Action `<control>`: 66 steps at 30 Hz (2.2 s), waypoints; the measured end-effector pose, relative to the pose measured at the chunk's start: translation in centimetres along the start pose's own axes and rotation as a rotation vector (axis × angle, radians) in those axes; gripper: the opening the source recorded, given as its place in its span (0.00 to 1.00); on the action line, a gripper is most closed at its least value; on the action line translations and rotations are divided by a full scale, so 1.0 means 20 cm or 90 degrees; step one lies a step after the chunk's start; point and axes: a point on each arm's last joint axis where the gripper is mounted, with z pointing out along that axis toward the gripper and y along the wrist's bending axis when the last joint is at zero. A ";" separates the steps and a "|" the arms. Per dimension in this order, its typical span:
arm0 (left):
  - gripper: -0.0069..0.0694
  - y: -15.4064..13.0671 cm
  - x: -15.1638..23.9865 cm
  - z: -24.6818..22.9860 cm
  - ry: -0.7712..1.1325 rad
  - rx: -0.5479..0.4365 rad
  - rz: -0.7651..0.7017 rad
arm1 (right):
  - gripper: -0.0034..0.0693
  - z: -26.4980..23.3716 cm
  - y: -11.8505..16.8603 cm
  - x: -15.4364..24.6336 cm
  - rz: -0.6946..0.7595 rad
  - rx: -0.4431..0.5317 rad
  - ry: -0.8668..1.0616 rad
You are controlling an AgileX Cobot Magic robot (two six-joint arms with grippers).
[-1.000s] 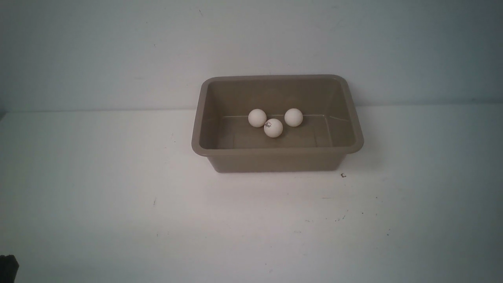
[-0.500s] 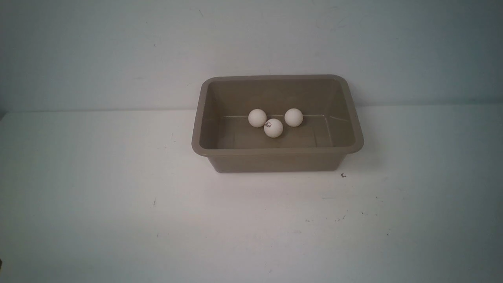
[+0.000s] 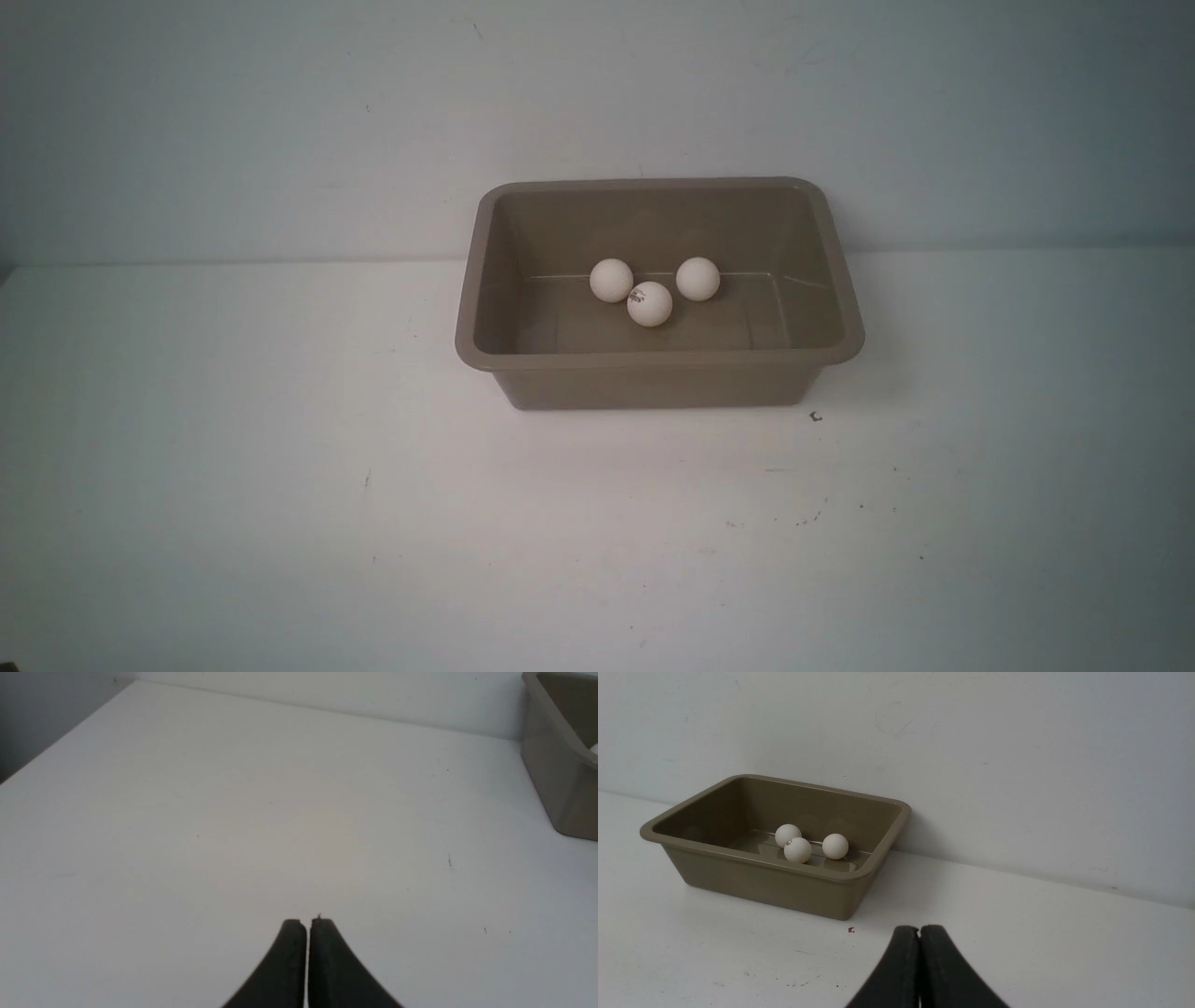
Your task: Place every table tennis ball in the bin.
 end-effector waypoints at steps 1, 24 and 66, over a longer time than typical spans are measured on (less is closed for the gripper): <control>0.08 0.00 0.00 0.00 0.000 0.000 0.000 | 0.02 0.00 0.00 0.00 0.000 0.000 0.000; 0.08 0.00 0.00 0.00 0.000 0.000 -0.002 | 0.02 0.01 0.04 -0.03 0.087 0.016 -0.068; 0.08 0.00 0.00 0.00 0.003 -0.001 0.000 | 0.02 0.23 0.04 0.53 0.226 0.244 0.039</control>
